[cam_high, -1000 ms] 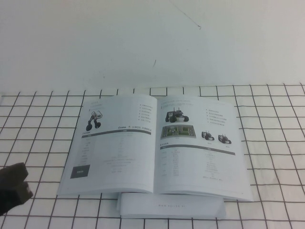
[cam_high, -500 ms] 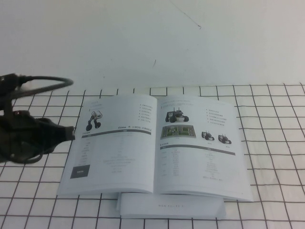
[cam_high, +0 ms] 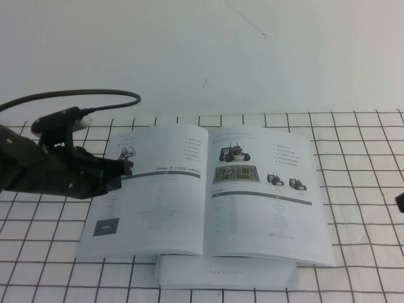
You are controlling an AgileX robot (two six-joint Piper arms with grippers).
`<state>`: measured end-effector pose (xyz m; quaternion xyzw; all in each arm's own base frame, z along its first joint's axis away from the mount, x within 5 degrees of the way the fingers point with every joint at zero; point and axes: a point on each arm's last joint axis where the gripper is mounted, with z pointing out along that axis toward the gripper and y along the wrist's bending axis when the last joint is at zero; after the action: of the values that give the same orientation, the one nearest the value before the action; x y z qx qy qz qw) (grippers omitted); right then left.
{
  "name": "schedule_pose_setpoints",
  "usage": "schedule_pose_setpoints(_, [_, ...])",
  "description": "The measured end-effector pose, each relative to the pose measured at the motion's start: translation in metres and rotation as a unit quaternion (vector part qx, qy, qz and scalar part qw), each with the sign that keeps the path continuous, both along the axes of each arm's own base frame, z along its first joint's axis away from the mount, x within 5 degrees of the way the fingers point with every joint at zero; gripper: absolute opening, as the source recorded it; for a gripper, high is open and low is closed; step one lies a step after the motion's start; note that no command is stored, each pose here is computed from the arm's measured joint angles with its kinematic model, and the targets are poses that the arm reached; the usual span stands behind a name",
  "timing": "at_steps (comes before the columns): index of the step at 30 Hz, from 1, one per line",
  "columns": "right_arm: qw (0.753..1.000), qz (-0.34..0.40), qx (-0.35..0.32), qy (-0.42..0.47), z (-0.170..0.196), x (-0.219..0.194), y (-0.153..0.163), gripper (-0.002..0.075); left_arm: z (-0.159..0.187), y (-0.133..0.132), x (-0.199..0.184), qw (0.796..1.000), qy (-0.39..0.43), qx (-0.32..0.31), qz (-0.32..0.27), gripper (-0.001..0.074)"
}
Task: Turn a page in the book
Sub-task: Open the closed book
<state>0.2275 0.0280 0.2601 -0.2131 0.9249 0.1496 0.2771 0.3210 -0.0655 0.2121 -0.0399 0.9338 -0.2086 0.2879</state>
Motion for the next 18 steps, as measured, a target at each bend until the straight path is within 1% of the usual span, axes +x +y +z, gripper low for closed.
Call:
schedule_pose_setpoints(3, [0.998, 0.049, 0.002, 0.03, -0.015, 0.022, 0.02, -0.0002, -0.02, 0.0, 0.006, 1.0, 0.025, 0.004, 0.005, -0.0002])
schedule_pose_setpoints(6, [0.995, 0.096, -0.01, 0.041, -0.024, 0.042, 0.044, 0.0004, -0.039, 0.0, 0.011, 0.999, 0.046, 0.012, 0.006, -0.0002])
schedule_pose_setpoints(8, [0.992, 0.114, -0.017, 0.049, -0.03, 0.054, 0.057, 0.0031, -0.049, 0.0, 0.013, 0.998, 0.058, 0.016, 0.006, -0.0002])
schedule_pose_setpoints(11, [0.991, 0.111, -0.017, 0.072, -0.04, 0.078, 0.069, 0.0142, -0.062, 0.0, 0.014, 0.997, 0.074, 0.021, 0.004, -0.0002])
schedule_pose_setpoints(15, [0.992, 0.063, -0.008, 0.107, -0.054, 0.111, 0.074, 0.0388, -0.072, 0.0, 0.016, 0.996, 0.086, 0.022, 0.006, -0.0002])
schedule_pose_setpoints(16, [0.992, 0.05, -0.007, 0.117, -0.059, 0.119, 0.075, 0.0432, -0.072, 0.0, 0.017, 0.996, 0.086, 0.022, 0.006, -0.0002])
schedule_pose_setpoints(18, [0.991, 0.029, -0.003, 0.133, -0.068, 0.131, 0.077, 0.0478, -0.073, 0.0, 0.018, 0.996, 0.086, 0.022, 0.006, -0.0002])
